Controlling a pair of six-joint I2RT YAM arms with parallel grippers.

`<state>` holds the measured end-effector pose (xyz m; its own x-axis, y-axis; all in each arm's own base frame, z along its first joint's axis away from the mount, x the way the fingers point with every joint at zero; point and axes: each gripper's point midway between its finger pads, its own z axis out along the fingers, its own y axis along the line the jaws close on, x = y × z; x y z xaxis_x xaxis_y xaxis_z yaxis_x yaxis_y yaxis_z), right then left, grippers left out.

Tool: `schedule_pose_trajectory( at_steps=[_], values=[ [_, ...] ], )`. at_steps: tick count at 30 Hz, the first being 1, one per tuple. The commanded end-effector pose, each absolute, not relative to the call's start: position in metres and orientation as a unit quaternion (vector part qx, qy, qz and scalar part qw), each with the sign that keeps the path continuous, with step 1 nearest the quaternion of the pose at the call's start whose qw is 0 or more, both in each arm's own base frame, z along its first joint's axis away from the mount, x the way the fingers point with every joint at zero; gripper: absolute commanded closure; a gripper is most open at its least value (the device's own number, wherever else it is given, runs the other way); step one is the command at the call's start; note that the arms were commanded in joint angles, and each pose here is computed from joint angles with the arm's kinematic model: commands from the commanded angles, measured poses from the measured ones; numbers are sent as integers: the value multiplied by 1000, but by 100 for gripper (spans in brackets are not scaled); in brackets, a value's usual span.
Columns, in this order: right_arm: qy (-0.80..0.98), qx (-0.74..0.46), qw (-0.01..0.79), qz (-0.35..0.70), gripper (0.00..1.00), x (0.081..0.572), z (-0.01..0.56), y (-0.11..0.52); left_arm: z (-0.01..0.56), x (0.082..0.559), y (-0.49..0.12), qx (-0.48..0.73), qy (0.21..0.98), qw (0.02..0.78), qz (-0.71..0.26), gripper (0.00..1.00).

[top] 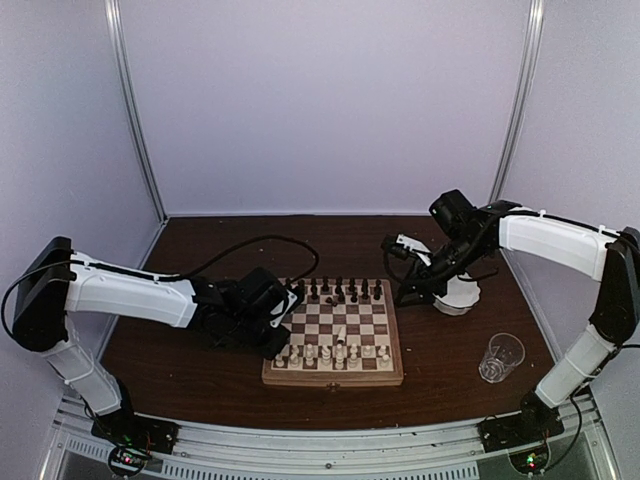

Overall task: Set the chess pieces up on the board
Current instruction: Place the pawn on a2.

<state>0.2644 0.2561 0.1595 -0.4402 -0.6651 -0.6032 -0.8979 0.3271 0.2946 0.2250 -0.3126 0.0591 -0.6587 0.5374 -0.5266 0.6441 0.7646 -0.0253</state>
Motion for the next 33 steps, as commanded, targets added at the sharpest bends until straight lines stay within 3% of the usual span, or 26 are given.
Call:
schedule_pose_trajectory(
  at_steps=[1,8,19,33],
  values=[
    [785,-497,195,315,52,265,167,263,59,221,-304,322,908,250,-98,97],
    [784,-498,193,314,52,265,166,263,60,220,-308,319,908,249,-107,85],
    [784,-499,195,314,52,264,168,263,74,219,-320,324,902,254,-127,79],
    [782,-538,187,253,56,272,159,281,165,253,-332,294,876,356,-142,56]
  ],
)
